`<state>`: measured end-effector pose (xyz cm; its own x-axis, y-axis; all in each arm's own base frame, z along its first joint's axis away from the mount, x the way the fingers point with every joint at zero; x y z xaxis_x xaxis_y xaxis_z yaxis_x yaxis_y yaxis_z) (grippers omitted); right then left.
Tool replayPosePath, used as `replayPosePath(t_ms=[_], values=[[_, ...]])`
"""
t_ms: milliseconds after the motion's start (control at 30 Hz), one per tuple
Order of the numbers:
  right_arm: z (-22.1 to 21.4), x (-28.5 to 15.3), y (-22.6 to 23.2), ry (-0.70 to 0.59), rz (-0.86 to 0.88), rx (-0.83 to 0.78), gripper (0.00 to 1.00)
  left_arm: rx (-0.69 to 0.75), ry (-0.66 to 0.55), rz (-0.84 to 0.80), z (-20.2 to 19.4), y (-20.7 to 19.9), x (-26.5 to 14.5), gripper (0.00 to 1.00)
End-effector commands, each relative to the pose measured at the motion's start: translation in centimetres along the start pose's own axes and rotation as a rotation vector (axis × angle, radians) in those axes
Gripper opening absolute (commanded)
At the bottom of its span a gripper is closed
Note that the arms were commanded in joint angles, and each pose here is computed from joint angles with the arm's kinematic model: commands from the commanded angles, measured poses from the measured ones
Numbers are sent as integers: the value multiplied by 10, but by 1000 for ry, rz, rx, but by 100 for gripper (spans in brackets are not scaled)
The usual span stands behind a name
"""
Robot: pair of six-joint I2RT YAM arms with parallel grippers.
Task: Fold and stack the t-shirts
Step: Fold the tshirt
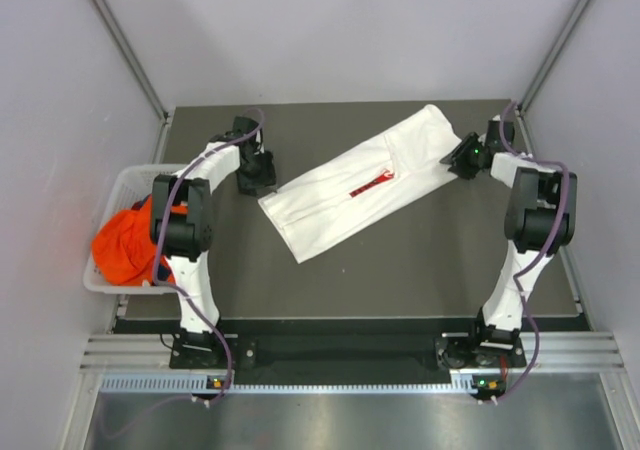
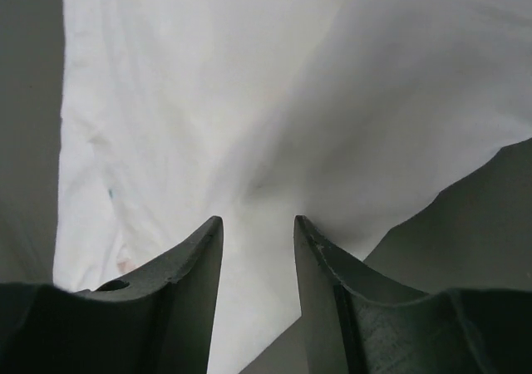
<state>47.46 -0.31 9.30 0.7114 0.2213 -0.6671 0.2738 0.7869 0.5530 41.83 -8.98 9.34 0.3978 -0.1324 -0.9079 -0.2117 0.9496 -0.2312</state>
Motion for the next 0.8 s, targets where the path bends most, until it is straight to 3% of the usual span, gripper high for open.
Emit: replayPosePath(t_ms=[0,133,200,333,367,433,600,767], values=[[8,13,-1,-17,-1,4,41,84,50,-61,0,-8,-4,63],[11,22,-11,-11,-57,-34,40,90,109,8,-15,5,8,62],[10,24,-18,15,-100,-60,40,87,129,21,-23,10,12,56],[18,31,-28,18,-164,-102,41,64,176,4,-40,12,13,24],[19,32,-32,22,-184,-108,41,53,188,-1,-46,13,12,9],[29,36,-34,19,-196,-156,41,42,228,-22,-60,12,11,0],[48,42,-38,25,-193,-230,41,22,272,-61,-92,6,-4,0],[70,46,-26,2,-136,-288,42,1,343,-53,-147,4,-14,0]])
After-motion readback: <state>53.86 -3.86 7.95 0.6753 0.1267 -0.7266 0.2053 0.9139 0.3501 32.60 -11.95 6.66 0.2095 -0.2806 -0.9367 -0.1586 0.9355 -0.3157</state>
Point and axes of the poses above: each gripper's point midway between its finger pads, its own x axis out along the fingers, its own y axis along the line the jaws close on, z = x × y, the point moved 5 cm from there along -x, back along the fingers, and after that the axes turned 6 degrees about -x, right-handed, at the moved point
